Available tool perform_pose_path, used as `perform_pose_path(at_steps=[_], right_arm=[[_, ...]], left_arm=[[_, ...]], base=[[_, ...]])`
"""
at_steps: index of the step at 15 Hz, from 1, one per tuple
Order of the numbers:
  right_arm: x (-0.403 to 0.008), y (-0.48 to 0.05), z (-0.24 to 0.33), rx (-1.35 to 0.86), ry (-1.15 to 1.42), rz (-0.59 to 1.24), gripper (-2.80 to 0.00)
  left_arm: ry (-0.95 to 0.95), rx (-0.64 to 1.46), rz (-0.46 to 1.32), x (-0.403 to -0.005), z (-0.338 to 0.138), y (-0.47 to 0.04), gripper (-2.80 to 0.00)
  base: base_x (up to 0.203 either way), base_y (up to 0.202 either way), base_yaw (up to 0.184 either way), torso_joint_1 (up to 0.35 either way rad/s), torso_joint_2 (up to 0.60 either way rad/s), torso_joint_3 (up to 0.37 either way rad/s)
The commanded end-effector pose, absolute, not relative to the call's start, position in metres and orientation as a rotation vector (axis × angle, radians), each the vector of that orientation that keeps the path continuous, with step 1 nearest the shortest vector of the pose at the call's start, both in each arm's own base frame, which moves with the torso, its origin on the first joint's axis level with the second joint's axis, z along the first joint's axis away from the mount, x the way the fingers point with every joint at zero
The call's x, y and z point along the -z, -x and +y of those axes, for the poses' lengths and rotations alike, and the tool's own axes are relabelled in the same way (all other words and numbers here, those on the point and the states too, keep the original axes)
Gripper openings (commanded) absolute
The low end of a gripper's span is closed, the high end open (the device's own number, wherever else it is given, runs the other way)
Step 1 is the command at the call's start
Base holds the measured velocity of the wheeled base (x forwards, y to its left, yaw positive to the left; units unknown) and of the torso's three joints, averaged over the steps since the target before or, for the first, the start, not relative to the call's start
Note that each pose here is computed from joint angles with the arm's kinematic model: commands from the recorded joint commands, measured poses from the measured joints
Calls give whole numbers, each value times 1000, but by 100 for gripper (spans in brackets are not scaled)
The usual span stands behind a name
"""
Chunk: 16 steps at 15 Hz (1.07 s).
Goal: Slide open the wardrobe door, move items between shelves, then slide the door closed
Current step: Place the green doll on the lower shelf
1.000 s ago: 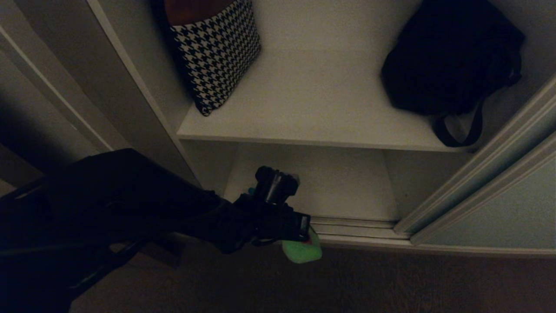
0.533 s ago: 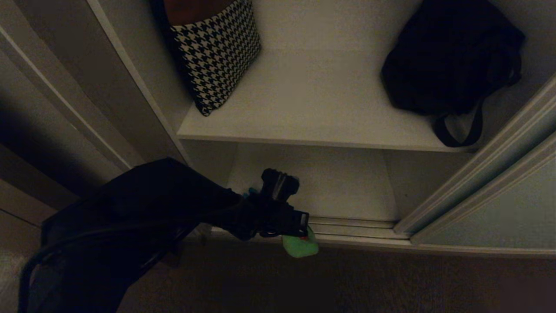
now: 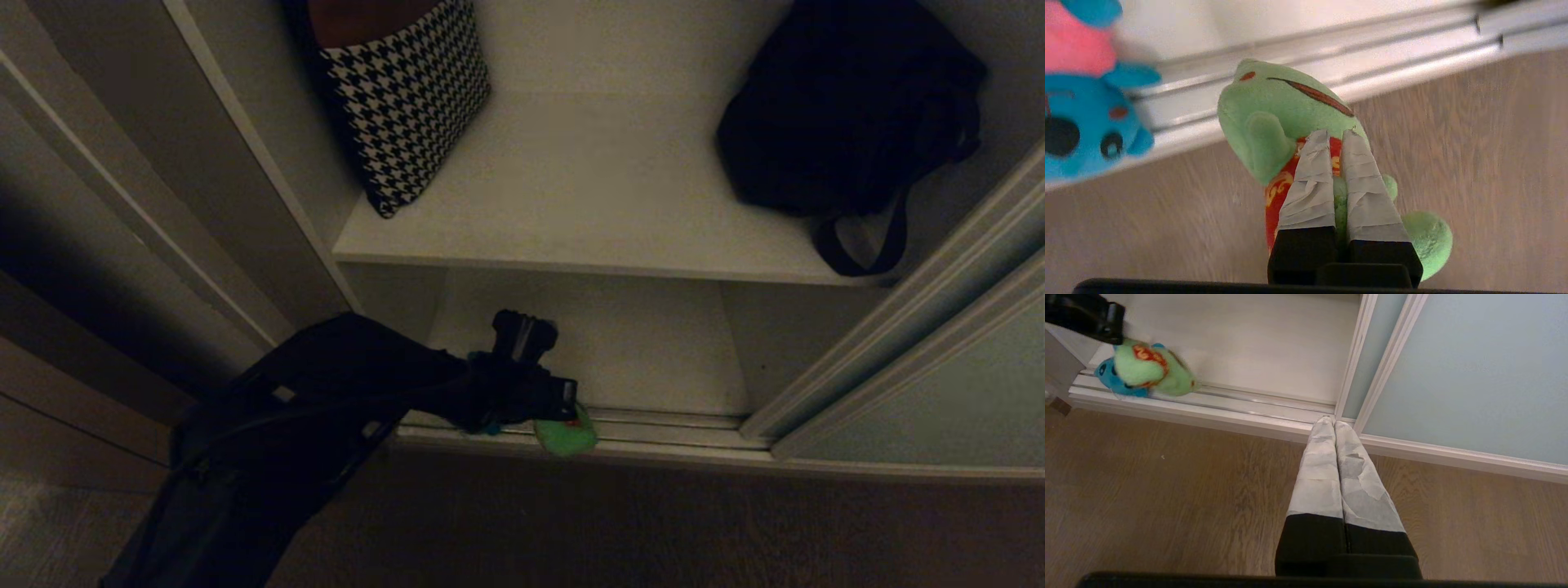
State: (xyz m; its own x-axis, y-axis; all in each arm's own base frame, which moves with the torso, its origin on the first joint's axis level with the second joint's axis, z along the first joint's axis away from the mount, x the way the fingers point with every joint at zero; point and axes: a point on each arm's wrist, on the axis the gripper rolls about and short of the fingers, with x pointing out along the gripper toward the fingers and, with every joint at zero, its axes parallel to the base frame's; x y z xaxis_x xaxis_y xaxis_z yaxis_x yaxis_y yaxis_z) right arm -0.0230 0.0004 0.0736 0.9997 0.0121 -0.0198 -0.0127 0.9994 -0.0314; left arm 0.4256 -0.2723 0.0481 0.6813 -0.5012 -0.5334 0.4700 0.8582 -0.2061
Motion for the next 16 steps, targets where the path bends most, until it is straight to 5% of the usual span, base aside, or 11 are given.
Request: perform_pose_path(at_steps=[1,16], right_arm=[[-74,23,0,-14,32,20,-280],[-74,23,0,-13,31,18,-280]], left_arm=[[68,542,595,-40,-276,-437,-280],[87,525,374,-12,-267,-479,-280]], base=[[0,0,0,0,0,0],[0,0,0,0,0,0]])
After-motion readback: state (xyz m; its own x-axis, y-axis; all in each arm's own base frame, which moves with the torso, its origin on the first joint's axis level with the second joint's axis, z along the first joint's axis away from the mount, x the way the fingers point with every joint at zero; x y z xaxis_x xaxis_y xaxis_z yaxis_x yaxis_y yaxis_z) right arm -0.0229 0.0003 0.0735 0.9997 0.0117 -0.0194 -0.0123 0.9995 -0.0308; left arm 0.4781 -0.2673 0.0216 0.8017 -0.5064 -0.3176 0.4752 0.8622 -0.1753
